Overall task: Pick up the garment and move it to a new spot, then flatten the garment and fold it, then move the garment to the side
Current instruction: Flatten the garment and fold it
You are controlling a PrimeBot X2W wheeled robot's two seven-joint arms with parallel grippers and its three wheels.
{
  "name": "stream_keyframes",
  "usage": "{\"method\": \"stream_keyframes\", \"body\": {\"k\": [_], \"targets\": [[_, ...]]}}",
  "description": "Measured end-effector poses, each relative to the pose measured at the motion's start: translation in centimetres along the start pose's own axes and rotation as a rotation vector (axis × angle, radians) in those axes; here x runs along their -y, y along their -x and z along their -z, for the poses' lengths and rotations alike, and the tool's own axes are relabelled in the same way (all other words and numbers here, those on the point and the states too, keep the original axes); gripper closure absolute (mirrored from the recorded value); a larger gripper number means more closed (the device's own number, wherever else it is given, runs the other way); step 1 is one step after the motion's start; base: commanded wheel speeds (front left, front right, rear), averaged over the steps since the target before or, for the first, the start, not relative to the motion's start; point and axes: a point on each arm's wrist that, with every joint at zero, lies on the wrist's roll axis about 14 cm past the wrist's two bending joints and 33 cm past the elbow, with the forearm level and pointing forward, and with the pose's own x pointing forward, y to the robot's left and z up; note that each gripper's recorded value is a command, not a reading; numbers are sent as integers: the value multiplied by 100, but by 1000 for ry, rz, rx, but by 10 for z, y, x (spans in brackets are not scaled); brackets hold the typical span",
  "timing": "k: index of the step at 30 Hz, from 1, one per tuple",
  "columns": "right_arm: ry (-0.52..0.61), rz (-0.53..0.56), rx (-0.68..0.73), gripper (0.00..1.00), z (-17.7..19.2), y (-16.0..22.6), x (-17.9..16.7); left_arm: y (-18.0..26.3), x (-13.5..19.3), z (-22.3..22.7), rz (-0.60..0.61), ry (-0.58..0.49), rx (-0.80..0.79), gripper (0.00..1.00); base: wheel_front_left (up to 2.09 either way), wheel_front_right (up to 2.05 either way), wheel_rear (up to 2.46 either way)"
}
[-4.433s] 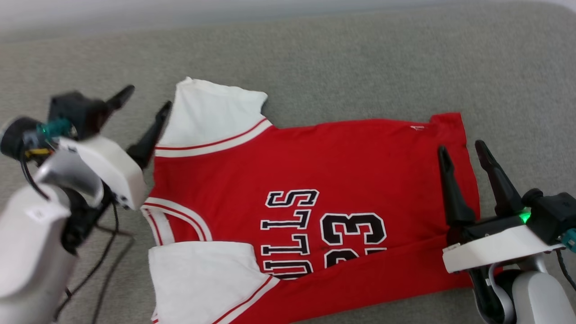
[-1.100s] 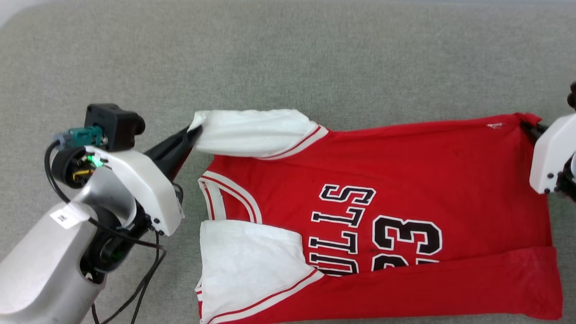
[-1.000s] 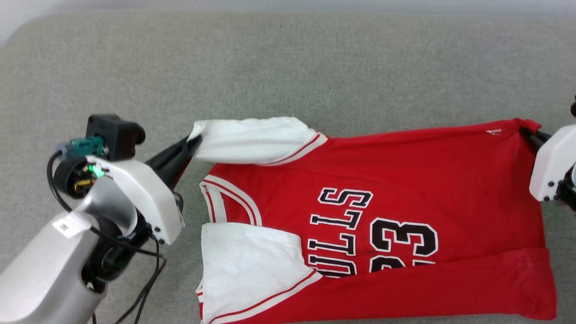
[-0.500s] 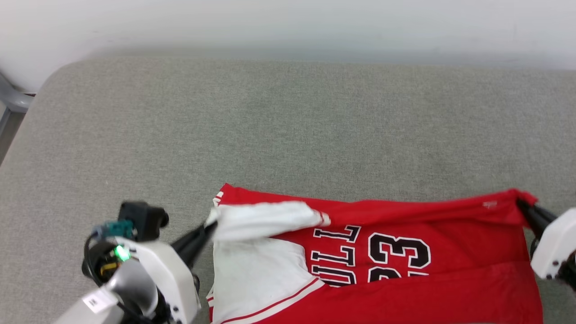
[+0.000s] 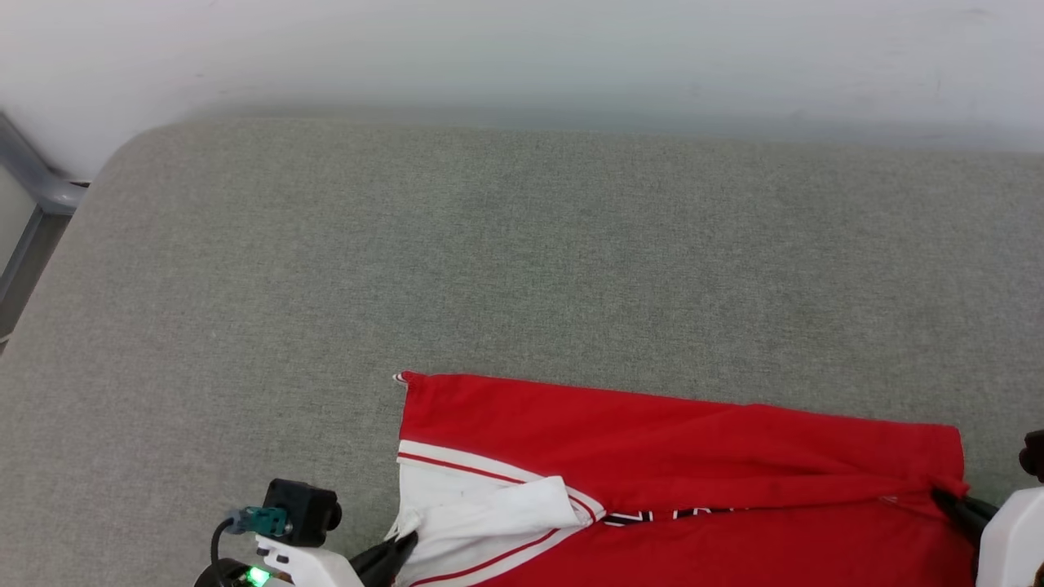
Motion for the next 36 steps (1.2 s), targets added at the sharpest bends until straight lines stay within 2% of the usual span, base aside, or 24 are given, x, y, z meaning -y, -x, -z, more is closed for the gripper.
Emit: {"method": "stream_keyframes", "body": {"k": [2,3,4,5,10,16,26,29,33,36], "targets": [[23,0,-22,100,6,-1,1,-2,1,6,8,11,-12,100,0,0,0],[30,-1,-40,100,11,-1,1,-2,0,8,6,13,-14,73,0,0,0],[31,-1,-50,59,15,-1,1,-3,-3,9,-3,6,-16,8,0,0,0],[27,1,-56,0,17,-2,2,-4,-5,9,-8,-7,-17,0,0,0,0],[51,-4,-53,0,17,0,2,-6,-8,14,-15,-15,-27,0,0,0,0],[65,-37,-5,0,1,12,-8,1,-10,-9,-35,-29,79,0,0,0,0],[6,-38,119,0,-46,41,-14,33,-7,-108,-93,-108,540,0,0,0,0],[-35,0,102,0,-44,43,-8,41,-7,-125,-117,-116,653,0,0,0,0],[-97,67,57,0,-31,39,2,46,-17,-135,-188,-166,719,0,0,0,0],[-133,117,11,0,-19,34,8,50,-19,-147,-210,-126,787,0,0,0,0]]}}
